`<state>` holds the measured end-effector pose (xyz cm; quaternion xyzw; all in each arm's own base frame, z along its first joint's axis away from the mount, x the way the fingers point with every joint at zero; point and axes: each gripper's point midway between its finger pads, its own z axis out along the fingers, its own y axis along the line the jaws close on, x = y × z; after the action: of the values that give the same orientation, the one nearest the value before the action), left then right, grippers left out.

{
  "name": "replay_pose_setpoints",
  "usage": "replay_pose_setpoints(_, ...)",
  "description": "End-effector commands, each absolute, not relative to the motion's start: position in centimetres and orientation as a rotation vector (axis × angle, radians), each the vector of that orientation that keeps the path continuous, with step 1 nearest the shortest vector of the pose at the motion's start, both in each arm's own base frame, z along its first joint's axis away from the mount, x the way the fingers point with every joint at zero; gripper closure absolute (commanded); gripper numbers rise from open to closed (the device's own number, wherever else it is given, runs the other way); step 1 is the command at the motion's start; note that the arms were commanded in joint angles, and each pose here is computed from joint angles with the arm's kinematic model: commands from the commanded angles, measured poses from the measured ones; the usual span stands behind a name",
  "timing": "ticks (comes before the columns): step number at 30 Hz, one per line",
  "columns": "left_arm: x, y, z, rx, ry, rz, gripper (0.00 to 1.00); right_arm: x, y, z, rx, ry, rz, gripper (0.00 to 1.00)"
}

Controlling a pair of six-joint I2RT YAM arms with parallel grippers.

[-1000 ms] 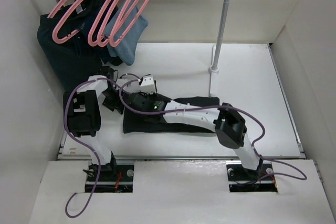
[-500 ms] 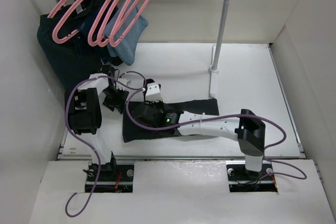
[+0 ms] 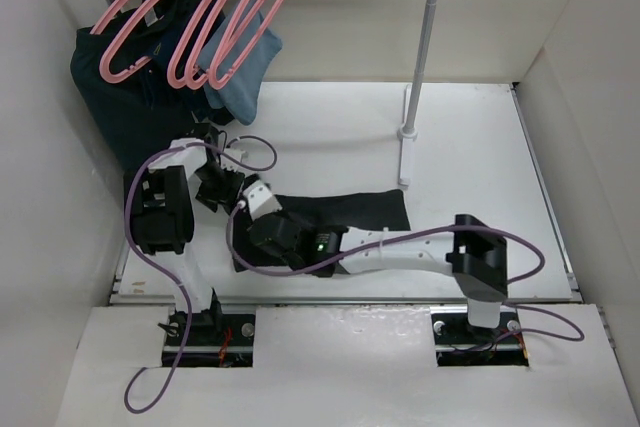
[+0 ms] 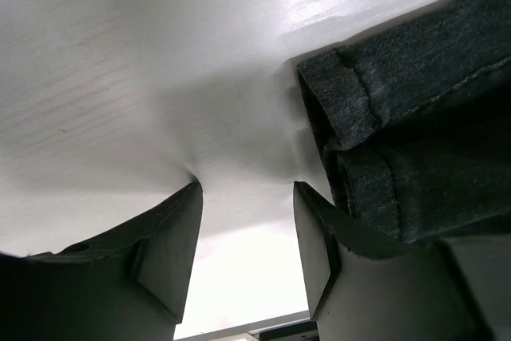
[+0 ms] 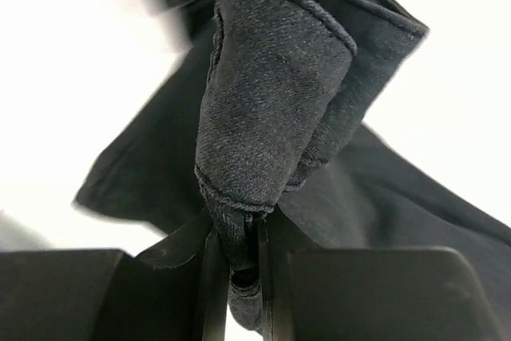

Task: Place the trousers on the hanger
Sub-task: Fold the trousers at the center of the board.

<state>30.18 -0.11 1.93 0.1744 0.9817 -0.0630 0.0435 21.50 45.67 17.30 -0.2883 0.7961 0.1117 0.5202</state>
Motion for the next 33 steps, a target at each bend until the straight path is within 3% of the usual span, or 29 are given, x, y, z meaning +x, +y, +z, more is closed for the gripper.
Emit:
replay_pose_setpoints(1, 30.2, 0.2, 0.8, 0.477, 3.038, -0.228, 0.54, 16.7, 52.7, 15.7, -0.992, 1.823, 0.54, 0.88)
replay_pose_setpoints(2, 30.6, 0.2, 1.2, 0.461, 3.032, -0.225, 0.53, 15.5, 53.2, 14.3, -1.079, 1.828, 0.553, 0.82)
replay_pose_setpoints(3, 30.9, 0.6, 1.4, 0.426, 3.027, -0.22, 0.53, 14.8, 53.8, 12.3, -1.18, 1.848, 0.542, 0.6)
replay_pose_setpoints(4, 31.0, 1.1, 1.7, 0.412, 3.035, -0.201, 0.52, 14.3, 54.0, 11.4, -1.256, 1.845, 0.543, 0.49)
replay_pose_setpoints(7, 31.4, 1.3, 3.1, 0.411, 3.01, -0.176, 0.52, 13.3, 54.0, 10.3, -1.391, 1.816, 0.507, 0.4)
replay_pose_setpoints(9, 31.6, 1.7, 4.1, 0.409, 2.995, -0.139, 0.51, 13.2, 53.3, 10.9, -1.402, 1.807, 0.499, 0.39)
replay_pose_setpoints(12, 31.7, 2.1, 6.2, 0.419, 2.95, -0.085, 0.51, 13.3, 52.3, 14.8, -1.353, 1.753, 0.537, 0.31)
replay_pose_setpoints(13, 31.8, 2.4, 6.7, 0.416, 2.936, -0.059, 0.51, 13.1, 51.6, 15.0, -1.349, 1.749, 0.541, 0.0)
replay_pose_setpoints(17, 31.8, 3.2, 9.6, 0.428, 2.855, 0.008, 0.48, 12.7, 50.0, 20.8, -1.229, 1.706, 0.649, 0.0)
replay_pose_setpoints(20, 31.1, 3.1, 10.3, 0.485, 2.858, -0.005, 0.47, 13.0, 48.4, 21.2, -1.174, 1.743, 0.662, 0.0)
replay_pose_setpoints(23, 30.0, 2.3, 11.7, 0.537, 2.844, -0.064, 0.45, 16.5, 45.0, 19.6, -0.961, 1.924, 0.693, 0.15)
replay_pose_setpoints(24, 29.7, 2.0, 12.5, 0.597, 2.814, -0.089, 0.44, 17.7, 43.7, 18.7, -0.885, 1.988, 0.7, 0.36)
replay_pose_setpoints(28, 25.9, -0.5, 12.0, 0.771, 2.845, -0.297, 0.42, 23.4, 36.5, 15.1, -0.361, 2.251, 0.723, 0.83)
replay_pose_setpoints(33, 22.1, 0.4, 5.2, 0.797, 2.996, -0.157, 0.43, 28.5, 29.3, 10.5, 0.013, 2.376, 0.604, 1.0)
